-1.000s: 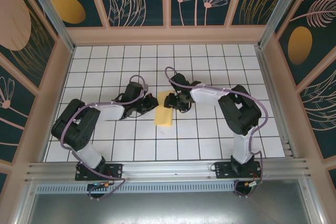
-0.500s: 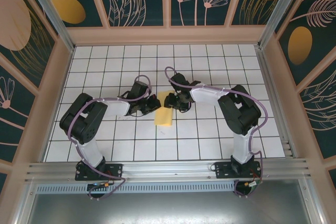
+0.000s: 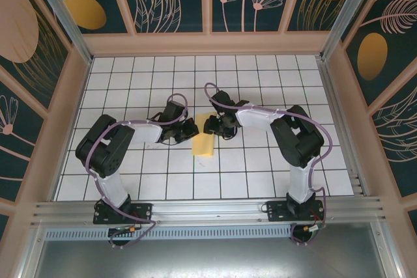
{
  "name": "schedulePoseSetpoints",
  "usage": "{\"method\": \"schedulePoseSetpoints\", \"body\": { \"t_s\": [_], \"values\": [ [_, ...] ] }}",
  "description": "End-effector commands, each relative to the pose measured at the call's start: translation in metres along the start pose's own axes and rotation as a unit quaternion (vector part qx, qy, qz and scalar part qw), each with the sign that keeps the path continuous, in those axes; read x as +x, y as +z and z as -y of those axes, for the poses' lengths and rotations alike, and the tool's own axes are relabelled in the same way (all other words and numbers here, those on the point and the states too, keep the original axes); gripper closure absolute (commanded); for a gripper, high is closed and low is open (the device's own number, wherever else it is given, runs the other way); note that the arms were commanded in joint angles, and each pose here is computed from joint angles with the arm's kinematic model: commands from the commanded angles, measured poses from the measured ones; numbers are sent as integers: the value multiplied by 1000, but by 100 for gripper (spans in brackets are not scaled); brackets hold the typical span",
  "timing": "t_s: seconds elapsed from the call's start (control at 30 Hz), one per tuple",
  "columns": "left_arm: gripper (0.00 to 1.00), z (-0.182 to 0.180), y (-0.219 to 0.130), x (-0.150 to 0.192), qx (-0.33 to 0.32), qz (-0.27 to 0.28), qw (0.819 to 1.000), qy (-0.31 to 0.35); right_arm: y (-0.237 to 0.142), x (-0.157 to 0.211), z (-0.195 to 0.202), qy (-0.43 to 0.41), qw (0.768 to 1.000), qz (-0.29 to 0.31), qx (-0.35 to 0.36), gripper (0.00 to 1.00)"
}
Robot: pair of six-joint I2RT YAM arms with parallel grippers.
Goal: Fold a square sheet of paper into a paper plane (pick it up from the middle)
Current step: Hold the square sheet of paper at the center of the table.
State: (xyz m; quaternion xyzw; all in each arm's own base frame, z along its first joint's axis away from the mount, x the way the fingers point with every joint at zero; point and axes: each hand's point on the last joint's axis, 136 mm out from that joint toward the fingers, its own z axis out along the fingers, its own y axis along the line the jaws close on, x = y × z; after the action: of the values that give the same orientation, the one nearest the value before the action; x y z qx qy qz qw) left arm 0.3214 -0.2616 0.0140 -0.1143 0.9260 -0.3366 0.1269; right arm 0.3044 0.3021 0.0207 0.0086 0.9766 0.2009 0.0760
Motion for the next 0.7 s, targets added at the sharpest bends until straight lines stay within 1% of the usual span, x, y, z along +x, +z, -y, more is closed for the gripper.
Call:
{"method": "schedulePoseSetpoints", "body": {
  "t_s": [0.0, 0.13, 0.27, 0.33, 0.37, 0.43, 0.5, 0.57, 0.63, 0.67],
  "values": [
    [100, -18, 8, 11, -27, -16, 1000, 3, 23, 16, 26, 4, 998, -27, 50, 45],
    [100, -28, 8, 17, -40, -19, 999, 2, 7, -1, 7, 4, 1000, 10, 20, 43],
    [100, -34, 7, 21, -48, -21, 999, 2, -37, -30, -21, 12, 996, 81, -46, 41],
    [100, -35, 7, 21, -49, -22, 999, 2, -57, -38, -25, 25, 991, 105, -80, 41],
    [100, -36, 7, 21, -50, -21, 999, 2, -65, -39, -27, 33, 988, 110, -102, 43],
    [100, -36, 8, 21, -49, -21, 999, 3, -77, -36, -35, 37, 980, 111, -163, 51],
    [100, -35, 8, 21, -48, -21, 999, 4, -83, -26, -46, 37, 969, 101, -222, 65],
    [100, -35, 8, 21, -48, -21, 999, 4, -83, -15, -57, 39, 958, 82, -271, 83],
    [100, -34, 9, 21, -45, -22, 999, 5, -74, -9, -58, 46, 956, 63, -284, 96],
    [100, -34, 8, 21, -45, -22, 999, 5, -69, -7, -57, 49, 957, 57, -281, 100]
  ]
}}
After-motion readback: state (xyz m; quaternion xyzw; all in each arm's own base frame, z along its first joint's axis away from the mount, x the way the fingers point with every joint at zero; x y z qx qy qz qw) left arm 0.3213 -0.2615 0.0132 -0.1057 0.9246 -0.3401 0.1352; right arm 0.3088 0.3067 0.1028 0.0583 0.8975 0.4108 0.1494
